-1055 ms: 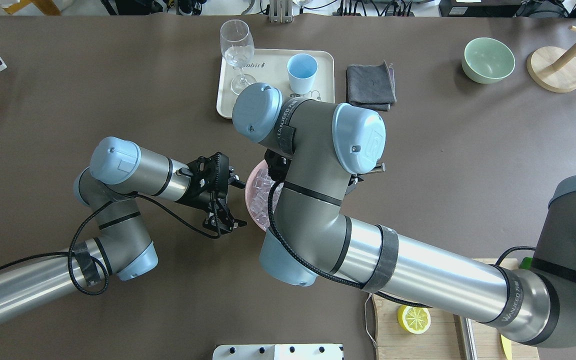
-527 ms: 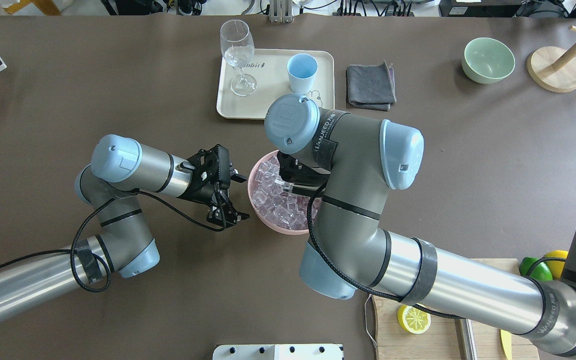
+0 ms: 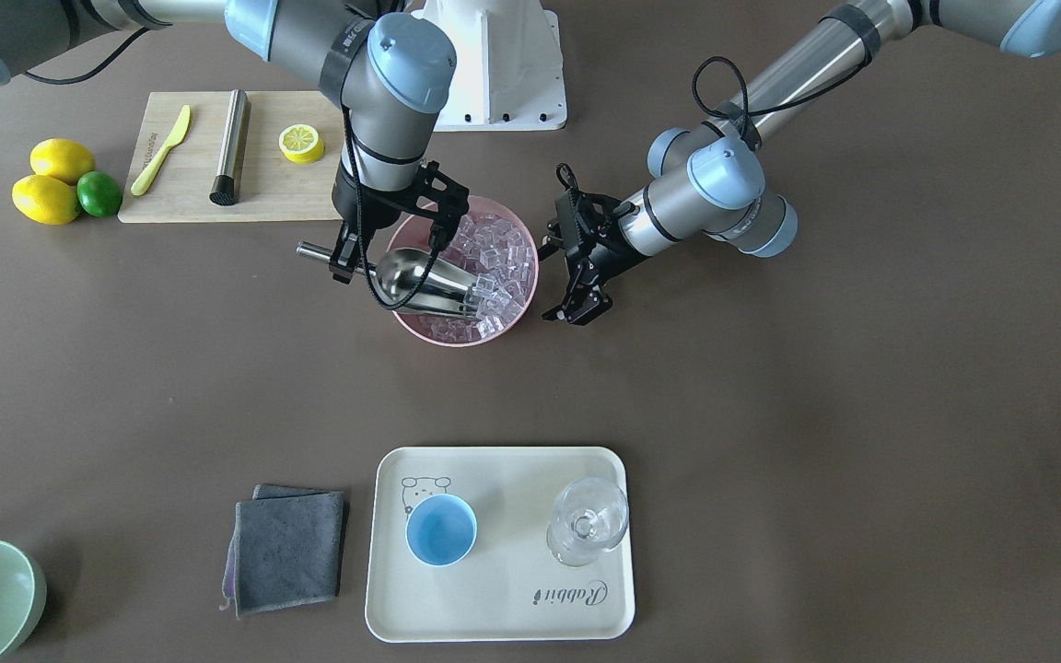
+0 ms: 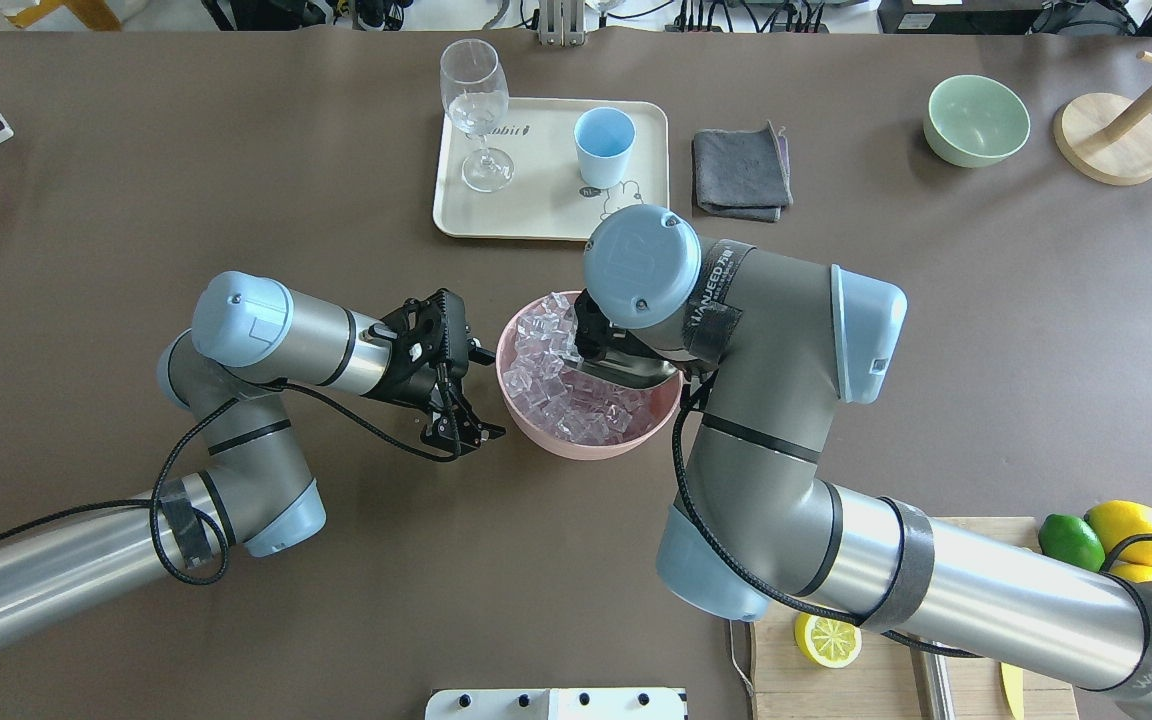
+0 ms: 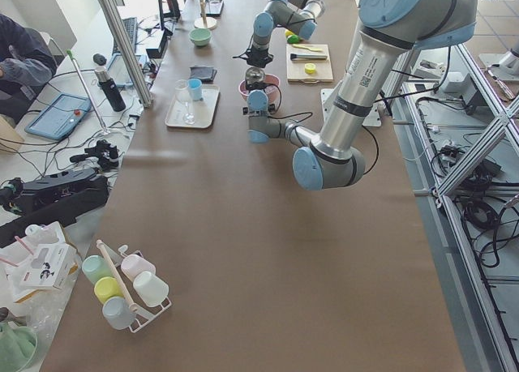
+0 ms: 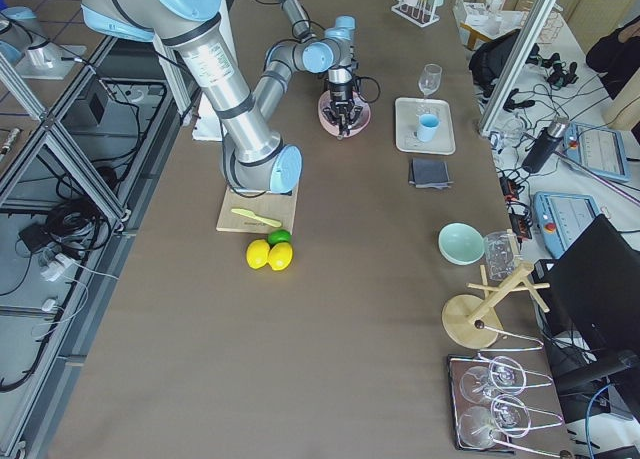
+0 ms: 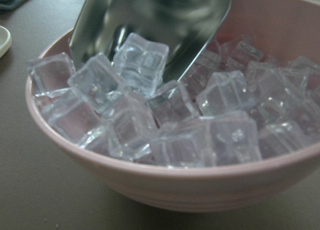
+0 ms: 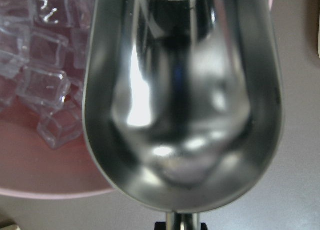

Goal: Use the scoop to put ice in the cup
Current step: 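Push the scoop through the ice with the right gripper while the left steadies the bowl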

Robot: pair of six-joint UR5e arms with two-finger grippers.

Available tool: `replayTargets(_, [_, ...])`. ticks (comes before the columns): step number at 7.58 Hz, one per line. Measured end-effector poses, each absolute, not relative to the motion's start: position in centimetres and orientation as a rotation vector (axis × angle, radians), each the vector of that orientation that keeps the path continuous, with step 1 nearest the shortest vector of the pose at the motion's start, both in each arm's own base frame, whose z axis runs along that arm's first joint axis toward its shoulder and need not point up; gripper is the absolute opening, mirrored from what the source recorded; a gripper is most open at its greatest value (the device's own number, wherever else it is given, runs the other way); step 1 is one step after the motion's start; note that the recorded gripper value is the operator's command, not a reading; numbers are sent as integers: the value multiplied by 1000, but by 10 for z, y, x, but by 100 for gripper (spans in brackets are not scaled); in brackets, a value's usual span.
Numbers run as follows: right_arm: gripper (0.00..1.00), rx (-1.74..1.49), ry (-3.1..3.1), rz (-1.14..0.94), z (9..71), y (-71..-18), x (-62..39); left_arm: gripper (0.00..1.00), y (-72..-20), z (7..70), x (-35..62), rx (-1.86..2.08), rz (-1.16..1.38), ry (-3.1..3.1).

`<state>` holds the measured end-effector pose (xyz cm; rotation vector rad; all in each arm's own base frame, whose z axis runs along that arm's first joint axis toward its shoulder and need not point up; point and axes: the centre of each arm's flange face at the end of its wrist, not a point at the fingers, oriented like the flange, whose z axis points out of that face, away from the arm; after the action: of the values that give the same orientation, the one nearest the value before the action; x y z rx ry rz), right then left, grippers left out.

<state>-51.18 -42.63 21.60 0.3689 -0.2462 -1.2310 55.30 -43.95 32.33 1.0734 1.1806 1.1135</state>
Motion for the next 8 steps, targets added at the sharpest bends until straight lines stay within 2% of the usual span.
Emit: replayTargets(8, [0, 533, -361, -1165, 213, -397, -513, 98, -428, 318, 566, 991, 1046, 1244])
